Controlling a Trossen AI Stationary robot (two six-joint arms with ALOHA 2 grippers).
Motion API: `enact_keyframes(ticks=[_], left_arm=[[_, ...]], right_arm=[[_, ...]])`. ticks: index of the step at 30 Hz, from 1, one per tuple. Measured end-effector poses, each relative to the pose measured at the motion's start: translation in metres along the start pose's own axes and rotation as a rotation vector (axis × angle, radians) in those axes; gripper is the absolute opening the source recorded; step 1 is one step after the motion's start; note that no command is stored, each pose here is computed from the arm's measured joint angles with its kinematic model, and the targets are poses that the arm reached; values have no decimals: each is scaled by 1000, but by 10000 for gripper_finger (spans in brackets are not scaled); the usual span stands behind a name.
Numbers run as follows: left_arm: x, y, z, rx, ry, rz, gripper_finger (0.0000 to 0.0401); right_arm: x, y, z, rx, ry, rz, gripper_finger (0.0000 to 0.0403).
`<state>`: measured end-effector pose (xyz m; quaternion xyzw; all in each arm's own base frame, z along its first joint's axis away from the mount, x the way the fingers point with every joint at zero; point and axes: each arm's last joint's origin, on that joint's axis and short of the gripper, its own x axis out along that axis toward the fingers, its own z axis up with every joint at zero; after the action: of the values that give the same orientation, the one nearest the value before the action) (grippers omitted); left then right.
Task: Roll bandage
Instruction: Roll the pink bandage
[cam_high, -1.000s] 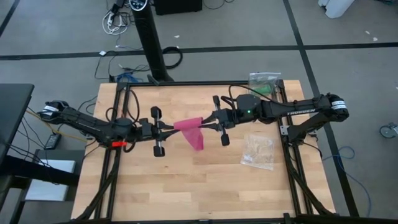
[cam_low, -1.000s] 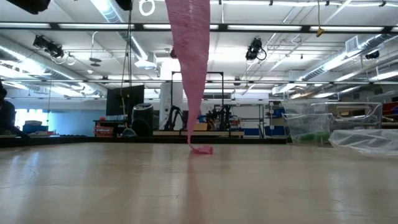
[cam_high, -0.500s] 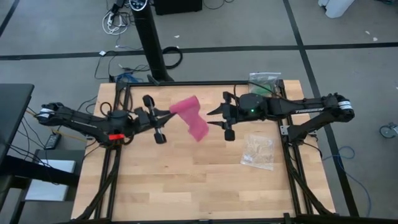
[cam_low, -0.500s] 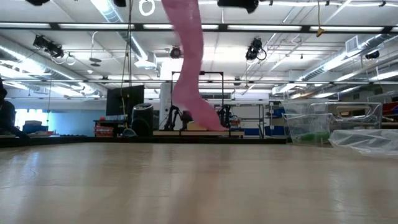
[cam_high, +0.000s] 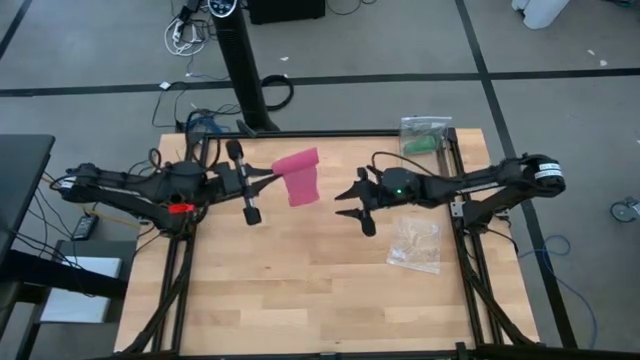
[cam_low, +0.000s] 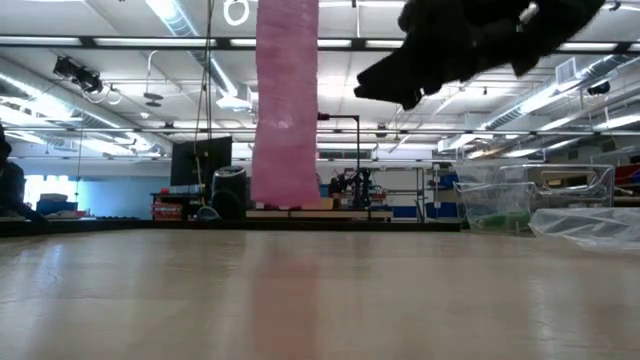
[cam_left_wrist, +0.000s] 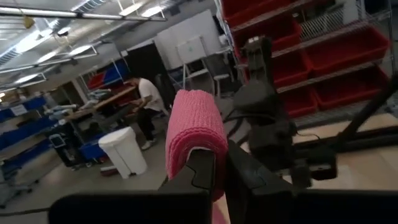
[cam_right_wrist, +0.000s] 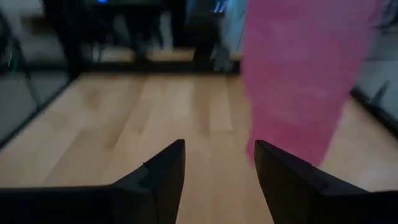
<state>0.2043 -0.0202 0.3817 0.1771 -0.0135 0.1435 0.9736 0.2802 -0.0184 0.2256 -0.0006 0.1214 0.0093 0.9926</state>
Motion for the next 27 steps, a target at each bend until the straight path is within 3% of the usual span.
enact_keyframes(ticks=[6,10,15,22,27], left_arm=[[-2,4,13,-15,-50,-52,20],[-2,5,16,-17,-64,-71,20],[-2,5,18,-27,-73,-80,20],[-2,5,17,-18,-69,-82,20],[-4,6,18,-11,-79,-70,20]], right_arm=[[6,-17,-39,91,-113,-45,203],[19,-27,-57,116,-111,-39,208],[31,-47,-62,127,-146,-16,215],[55,-65,-60,186,-141,175,224],[75,-59,-70,247,-96,312,209]])
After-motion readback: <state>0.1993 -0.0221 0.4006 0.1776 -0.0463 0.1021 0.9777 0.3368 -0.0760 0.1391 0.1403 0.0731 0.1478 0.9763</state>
